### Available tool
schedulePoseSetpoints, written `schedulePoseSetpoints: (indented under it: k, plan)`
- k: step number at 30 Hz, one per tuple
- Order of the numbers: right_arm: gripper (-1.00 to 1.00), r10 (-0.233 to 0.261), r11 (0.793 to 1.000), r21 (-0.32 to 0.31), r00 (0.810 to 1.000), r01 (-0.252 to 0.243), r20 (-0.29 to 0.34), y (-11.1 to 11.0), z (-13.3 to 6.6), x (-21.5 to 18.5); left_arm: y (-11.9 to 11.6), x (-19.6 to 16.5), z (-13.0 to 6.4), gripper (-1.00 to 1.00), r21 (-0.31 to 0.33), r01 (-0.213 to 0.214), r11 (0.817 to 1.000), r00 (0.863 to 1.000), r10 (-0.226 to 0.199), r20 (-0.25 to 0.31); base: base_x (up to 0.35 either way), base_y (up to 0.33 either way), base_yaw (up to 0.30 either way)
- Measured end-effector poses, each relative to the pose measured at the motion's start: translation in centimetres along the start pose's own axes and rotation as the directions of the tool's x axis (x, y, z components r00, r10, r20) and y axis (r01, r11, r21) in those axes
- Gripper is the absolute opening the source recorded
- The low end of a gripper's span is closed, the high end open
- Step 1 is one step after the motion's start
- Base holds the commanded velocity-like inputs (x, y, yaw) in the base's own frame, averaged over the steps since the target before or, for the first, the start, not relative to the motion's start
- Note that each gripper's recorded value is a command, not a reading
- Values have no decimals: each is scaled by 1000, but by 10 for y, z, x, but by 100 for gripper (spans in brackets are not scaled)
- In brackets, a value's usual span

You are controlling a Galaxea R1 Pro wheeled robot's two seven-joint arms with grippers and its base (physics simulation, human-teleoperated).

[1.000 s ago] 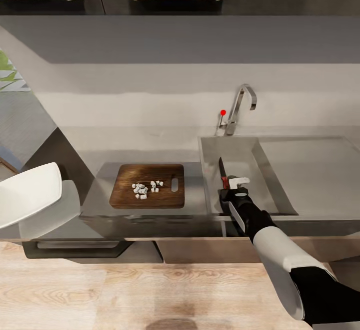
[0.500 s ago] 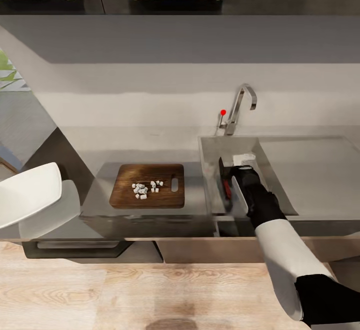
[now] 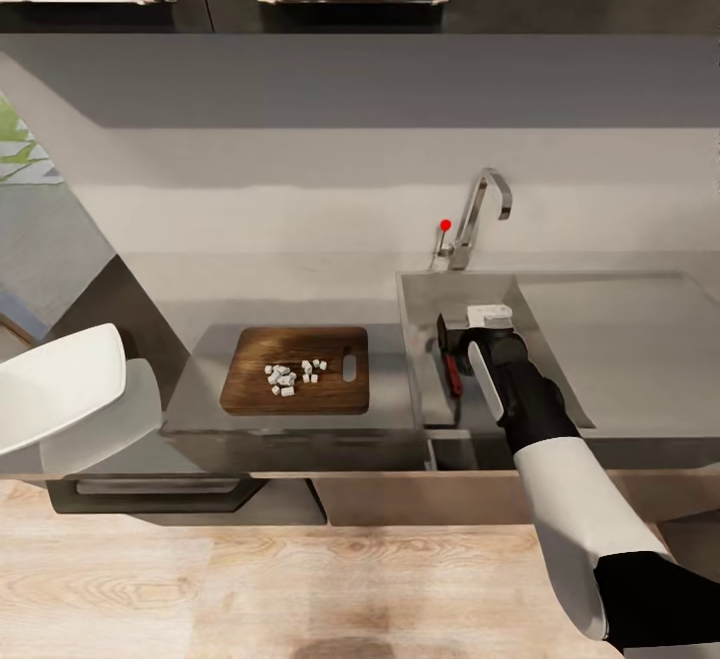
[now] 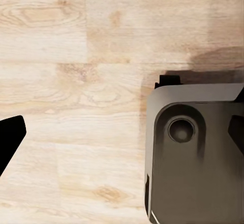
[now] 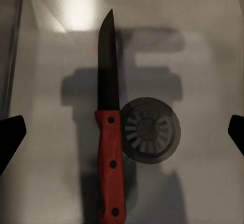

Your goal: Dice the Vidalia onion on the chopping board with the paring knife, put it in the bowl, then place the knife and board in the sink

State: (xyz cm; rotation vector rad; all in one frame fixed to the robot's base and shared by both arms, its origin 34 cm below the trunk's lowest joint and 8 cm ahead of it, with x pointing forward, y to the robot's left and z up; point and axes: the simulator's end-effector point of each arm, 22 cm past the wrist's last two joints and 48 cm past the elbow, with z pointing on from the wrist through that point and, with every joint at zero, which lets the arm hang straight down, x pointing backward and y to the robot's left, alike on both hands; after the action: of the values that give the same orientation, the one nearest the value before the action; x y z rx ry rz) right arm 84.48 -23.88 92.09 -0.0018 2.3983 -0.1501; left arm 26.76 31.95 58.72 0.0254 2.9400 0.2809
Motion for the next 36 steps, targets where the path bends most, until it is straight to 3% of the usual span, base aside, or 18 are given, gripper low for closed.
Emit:
schedulePoseSetpoints:
  k: [36]
  plan:
    - [100, 8, 1000, -2, 998, -8, 58, -2, -28, -31, 3, -24, -5, 100, -2, 10, 1000, 999, -9, 53, -27, 36, -20]
